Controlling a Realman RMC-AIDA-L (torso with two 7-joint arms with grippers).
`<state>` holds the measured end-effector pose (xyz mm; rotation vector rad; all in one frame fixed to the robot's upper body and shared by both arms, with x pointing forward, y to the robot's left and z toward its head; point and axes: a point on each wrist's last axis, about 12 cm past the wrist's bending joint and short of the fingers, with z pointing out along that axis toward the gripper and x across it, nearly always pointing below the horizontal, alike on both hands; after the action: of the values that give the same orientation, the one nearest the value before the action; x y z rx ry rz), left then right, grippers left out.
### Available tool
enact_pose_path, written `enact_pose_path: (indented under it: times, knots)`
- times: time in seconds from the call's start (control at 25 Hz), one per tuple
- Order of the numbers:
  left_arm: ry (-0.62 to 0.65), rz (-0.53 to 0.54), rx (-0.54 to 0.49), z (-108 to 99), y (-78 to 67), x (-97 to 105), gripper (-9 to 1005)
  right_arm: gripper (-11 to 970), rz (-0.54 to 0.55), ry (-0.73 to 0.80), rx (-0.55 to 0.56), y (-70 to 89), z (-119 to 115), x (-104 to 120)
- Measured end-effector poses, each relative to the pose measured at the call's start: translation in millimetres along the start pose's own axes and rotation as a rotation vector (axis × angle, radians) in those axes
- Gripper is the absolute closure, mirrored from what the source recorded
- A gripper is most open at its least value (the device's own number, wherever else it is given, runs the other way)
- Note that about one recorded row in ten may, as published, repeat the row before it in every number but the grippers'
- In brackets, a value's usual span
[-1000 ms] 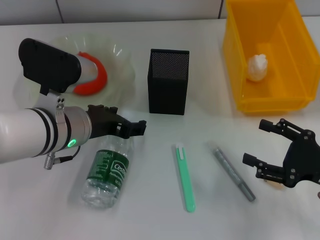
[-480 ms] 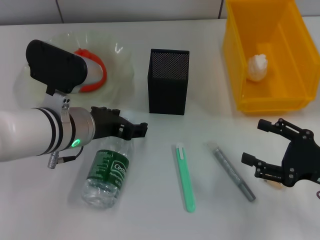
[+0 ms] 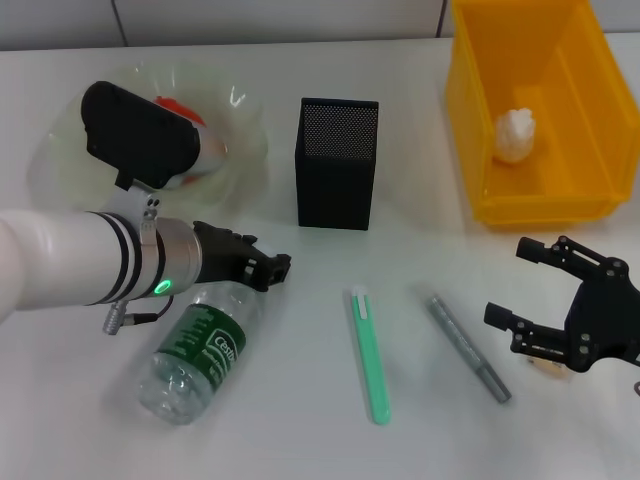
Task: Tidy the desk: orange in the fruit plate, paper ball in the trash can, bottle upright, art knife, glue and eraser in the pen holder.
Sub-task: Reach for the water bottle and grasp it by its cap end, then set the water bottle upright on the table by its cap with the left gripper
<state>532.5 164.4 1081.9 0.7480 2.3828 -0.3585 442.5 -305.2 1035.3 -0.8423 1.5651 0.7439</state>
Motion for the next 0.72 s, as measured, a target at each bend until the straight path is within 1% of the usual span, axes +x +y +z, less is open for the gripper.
enact_pose_path:
  times: [0.12, 0.2, 0.24, 0.32, 0.4, 0.44, 0.48, 0.64, 0.68, 0.72]
  knots:
    - [0.009, 0.027, 0.004, -2, -0.7, 0, 542, 107, 0.003, 0.0, 0.001, 0.1, 0, 0]
    - [0.009, 0.035, 0.005, -3, -1.0, 0, 542, 107, 0.004, 0.0, 0.002, 0.3, -1, 0]
    - [0.0, 0.066, 0.012, -10, -2.8, 0, 542, 107, 0.008, -0.001, 0.002, 0.5, -1, 0]
    - [-0.006, 0.077, 0.013, -13, -3.4, 0, 543, 107, 0.01, -0.002, 0.001, 0.6, -1, 0]
    - [-0.029, 0.099, 0.016, -24, -3.3, 1, 543, 107, 0.017, -0.003, -0.001, 0.5, -1, 0]
    - [-0.048, 0.106, 0.023, -33, -1.1, 1, 543, 107, 0.022, -0.005, -0.003, 0.3, -1, -1]
    - [-0.048, 0.106, 0.023, -33, -1.1, 1, 544, 106, 0.022, -0.005, -0.003, 0.3, -1, -1]
    - [-0.089, 0.099, 0.045, -47, 10.4, 6, 544, 106, 0.023, -0.007, -0.007, 0.0, 0, -2]
    - [-0.113, 0.103, 0.066, -51, 11.9, 7, 545, 106, 0.023, -0.008, -0.007, 0.0, 0, -2]
    - [-0.113, 0.103, 0.066, -51, 11.9, 7, 545, 106, 0.023, -0.008, -0.007, 0.0, 0, -2]
